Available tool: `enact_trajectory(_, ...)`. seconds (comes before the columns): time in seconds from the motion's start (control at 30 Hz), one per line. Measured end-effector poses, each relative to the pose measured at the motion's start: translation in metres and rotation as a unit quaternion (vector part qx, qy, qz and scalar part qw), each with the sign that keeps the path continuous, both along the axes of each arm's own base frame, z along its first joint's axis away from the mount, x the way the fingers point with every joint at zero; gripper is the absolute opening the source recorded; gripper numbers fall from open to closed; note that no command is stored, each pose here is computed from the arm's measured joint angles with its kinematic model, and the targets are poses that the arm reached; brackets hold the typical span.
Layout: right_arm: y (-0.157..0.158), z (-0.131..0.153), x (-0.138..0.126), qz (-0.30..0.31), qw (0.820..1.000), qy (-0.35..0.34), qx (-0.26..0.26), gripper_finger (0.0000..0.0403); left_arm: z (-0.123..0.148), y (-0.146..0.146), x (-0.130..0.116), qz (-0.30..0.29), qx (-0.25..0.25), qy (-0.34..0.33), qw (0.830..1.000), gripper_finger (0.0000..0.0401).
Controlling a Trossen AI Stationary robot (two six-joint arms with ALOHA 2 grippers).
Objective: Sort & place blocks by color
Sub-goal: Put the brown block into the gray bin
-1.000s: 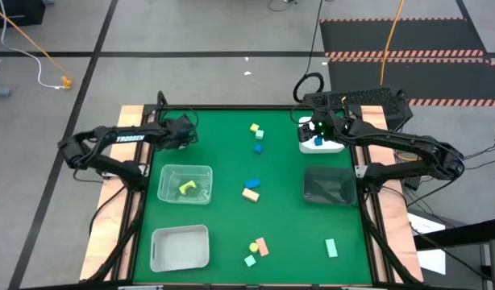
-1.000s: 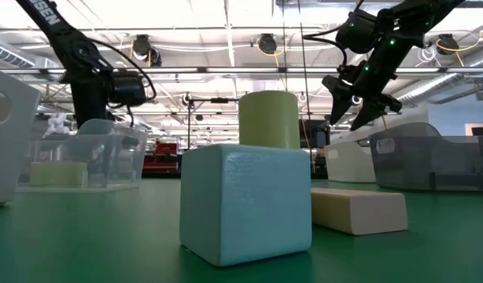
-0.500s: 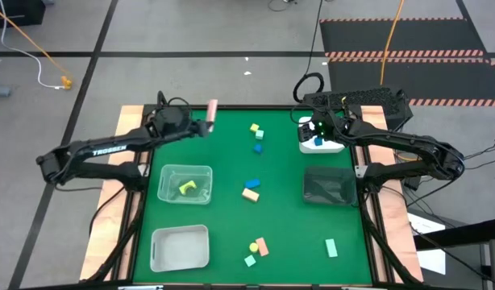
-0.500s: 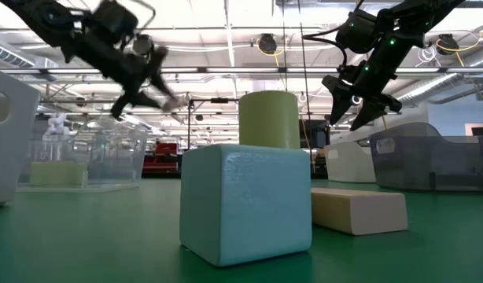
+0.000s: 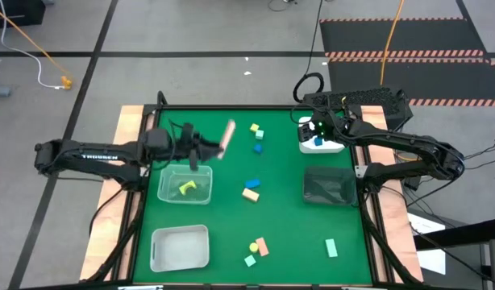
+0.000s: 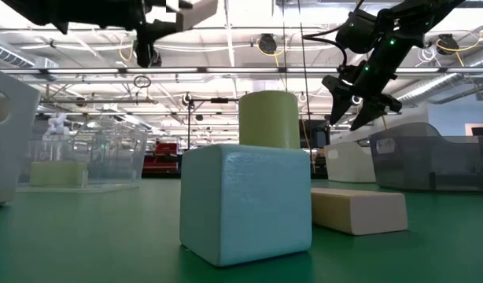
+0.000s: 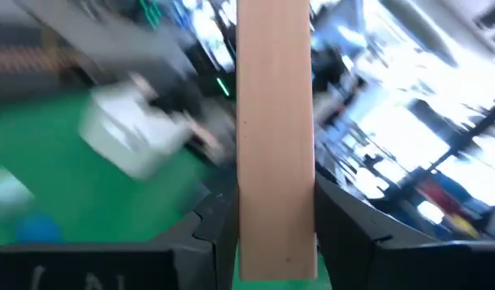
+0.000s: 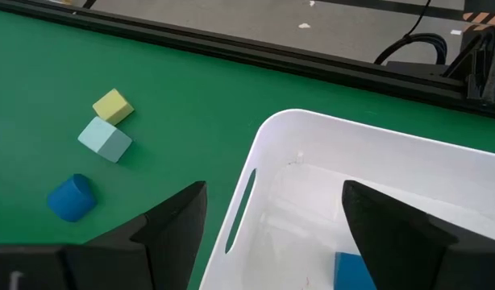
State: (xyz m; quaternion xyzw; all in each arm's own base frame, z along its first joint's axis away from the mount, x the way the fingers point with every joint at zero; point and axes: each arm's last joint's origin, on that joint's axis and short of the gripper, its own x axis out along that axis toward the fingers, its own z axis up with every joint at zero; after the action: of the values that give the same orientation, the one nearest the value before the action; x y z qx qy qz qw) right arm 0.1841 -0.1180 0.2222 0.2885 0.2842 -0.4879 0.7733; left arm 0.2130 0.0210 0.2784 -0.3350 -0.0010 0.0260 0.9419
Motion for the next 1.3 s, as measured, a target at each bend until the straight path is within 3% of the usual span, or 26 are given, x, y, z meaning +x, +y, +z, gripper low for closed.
enact_trajectory(0.13,0.0,0.0,0.0,0.0,1.0,0.0,0.0,0.0279,-0.002,-0.032,0.001,-0.086,-0.096,0.012,0.992,0.0132)
enact_trajectory(0.27,0.0,0.0,0.0,0.0,1.0,0.0,0.0,0.0279,-0.003,-0.062,-0.003,-0.158,-0.197,0.035,0.967,0.0132)
enact_trajectory(0.43,0.0,0.0,0.0,0.0,1.0,0.0,0.0,0.0279,-0.008,-0.099,-0.013,-0.201,-0.376,0.11,0.898,0.0132)
enact_trajectory(0.57,0.0,0.0,0.0,0.0,1.0,0.0,0.0,0.0279,-0.014,-0.124,-0.026,-0.205,-0.454,0.169,0.851,0.0132)
enact_trajectory(0.77,0.0,0.0,0.0,0.0,1.0,0.0,0.0,0.0279,-0.03,-0.152,-0.049,-0.184,-0.522,0.302,0.776,0.0132)
enact_trajectory(1.07,0.0,0.0,0.0,0.0,1.0,0.0,0.0,0.0279,-0.052,-0.169,-0.081,-0.118,-0.55,0.473,0.678,0.0132)
enact_trajectory(1.17,0.0,0.0,0.0,0.0,1.0,0.0,0.0,0.0279,-0.057,-0.17,-0.086,-0.096,-0.547,0.5,0.664,0.0132)
enact_trajectory(1.3,0.0,0.0,0.0,0.0,1.0,0.0,0.0,0.0279,-0.058,-0.17,-0.088,-0.088,-0.548,0.506,0.66,0.0148)
